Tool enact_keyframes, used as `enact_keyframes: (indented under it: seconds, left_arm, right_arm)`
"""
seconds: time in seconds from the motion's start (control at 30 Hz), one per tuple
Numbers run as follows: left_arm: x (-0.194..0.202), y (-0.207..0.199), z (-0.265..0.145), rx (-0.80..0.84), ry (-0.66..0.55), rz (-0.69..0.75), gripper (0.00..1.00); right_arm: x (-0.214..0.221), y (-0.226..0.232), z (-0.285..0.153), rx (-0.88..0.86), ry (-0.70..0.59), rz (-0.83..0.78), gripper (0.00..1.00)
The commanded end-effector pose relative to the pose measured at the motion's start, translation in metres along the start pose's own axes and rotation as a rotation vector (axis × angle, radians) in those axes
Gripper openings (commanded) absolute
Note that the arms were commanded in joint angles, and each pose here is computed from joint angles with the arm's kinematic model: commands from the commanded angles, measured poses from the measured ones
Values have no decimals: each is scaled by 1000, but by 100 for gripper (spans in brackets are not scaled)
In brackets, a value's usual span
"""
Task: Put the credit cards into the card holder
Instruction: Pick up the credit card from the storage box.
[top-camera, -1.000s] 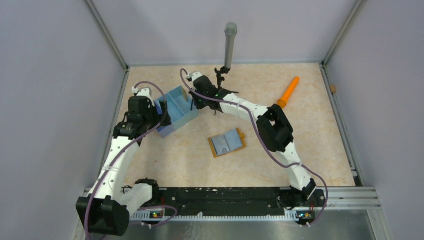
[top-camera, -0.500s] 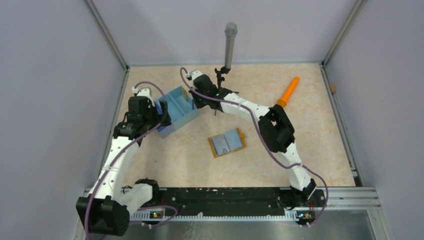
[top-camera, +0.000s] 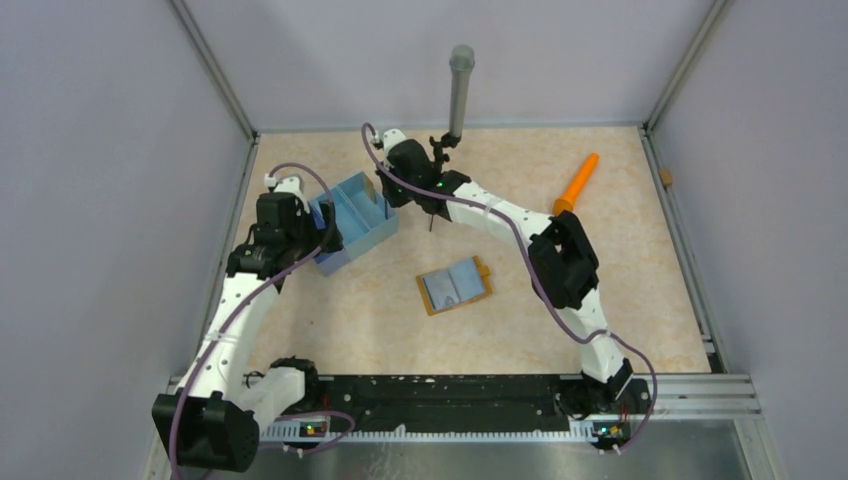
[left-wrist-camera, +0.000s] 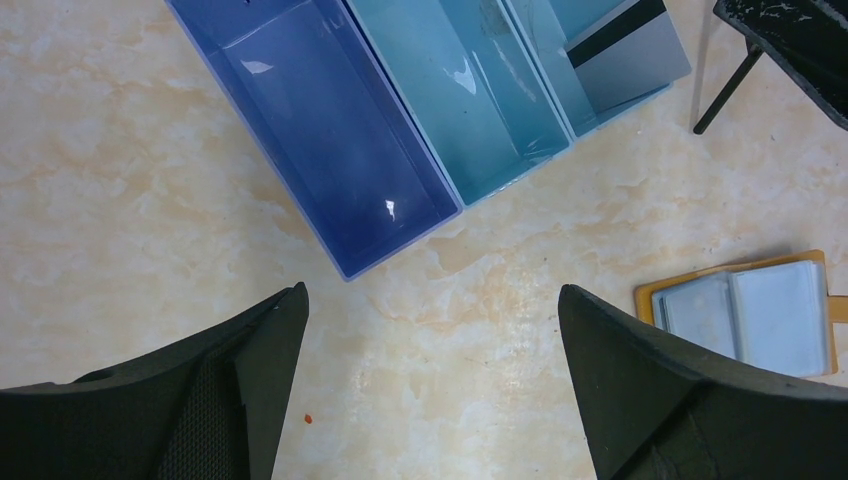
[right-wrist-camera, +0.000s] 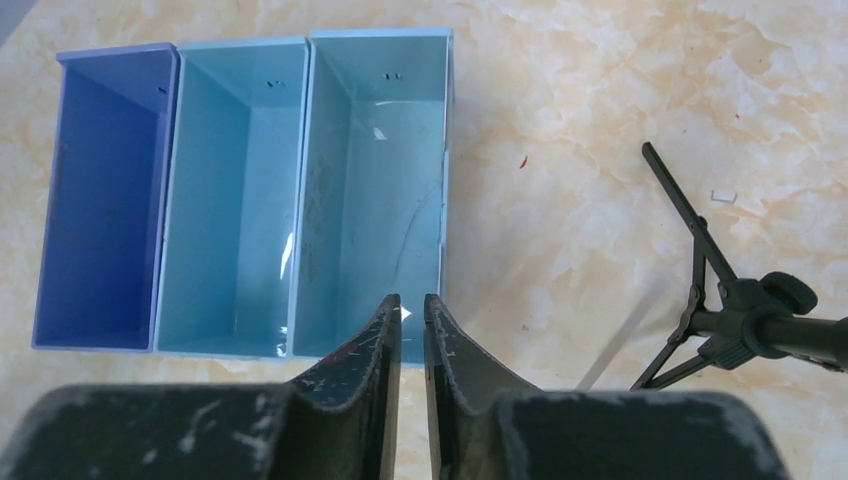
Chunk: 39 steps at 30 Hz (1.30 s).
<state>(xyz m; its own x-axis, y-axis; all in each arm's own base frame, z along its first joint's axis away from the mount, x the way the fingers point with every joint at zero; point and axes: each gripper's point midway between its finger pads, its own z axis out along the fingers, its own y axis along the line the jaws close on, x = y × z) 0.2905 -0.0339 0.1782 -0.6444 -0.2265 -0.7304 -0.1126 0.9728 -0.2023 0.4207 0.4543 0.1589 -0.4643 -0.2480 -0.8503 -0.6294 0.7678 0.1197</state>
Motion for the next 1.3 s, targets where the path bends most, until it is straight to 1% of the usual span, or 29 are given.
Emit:
enact_keyframes:
  seconds: [0.0,0.13,0.3,0.57,0.67,0.87,1.07,1.23,1.27]
  left_arm:
    - [-3,-1,1,11,-17,9,99]
    - [-3,-1,1,12,-15,9,99]
    - [-2,-1,2,13,-14,8,99]
    - [-3,-1,1,14,-17,7,99]
    - [-3,-1,1,14,-17,8,99]
    - [-4,-1,1,13,-20,7,99]
    - [-4,-1,1,11,-21,8,99]
    - [-4,-1,0,11,-23,8,99]
    - [-4,-1,0,11,-24,8,99]
  right_arm:
    - [-18,6,-9,5,-41,-20,16]
    - [-8,1,-2,27,-19,-22,25]
    - [0,-1,5,32,-1,-25,32]
    - [13,-3,15,37,31,-23,32]
    - [16,-5,18,39,41,-22,31]
    - [19,-4,20,36,46,-22,25]
    - [20,-5,21,39,50,-23,13]
    - [10,-3,18,28,33,-23,0]
    - [7,-2,17,21,27,-24,0]
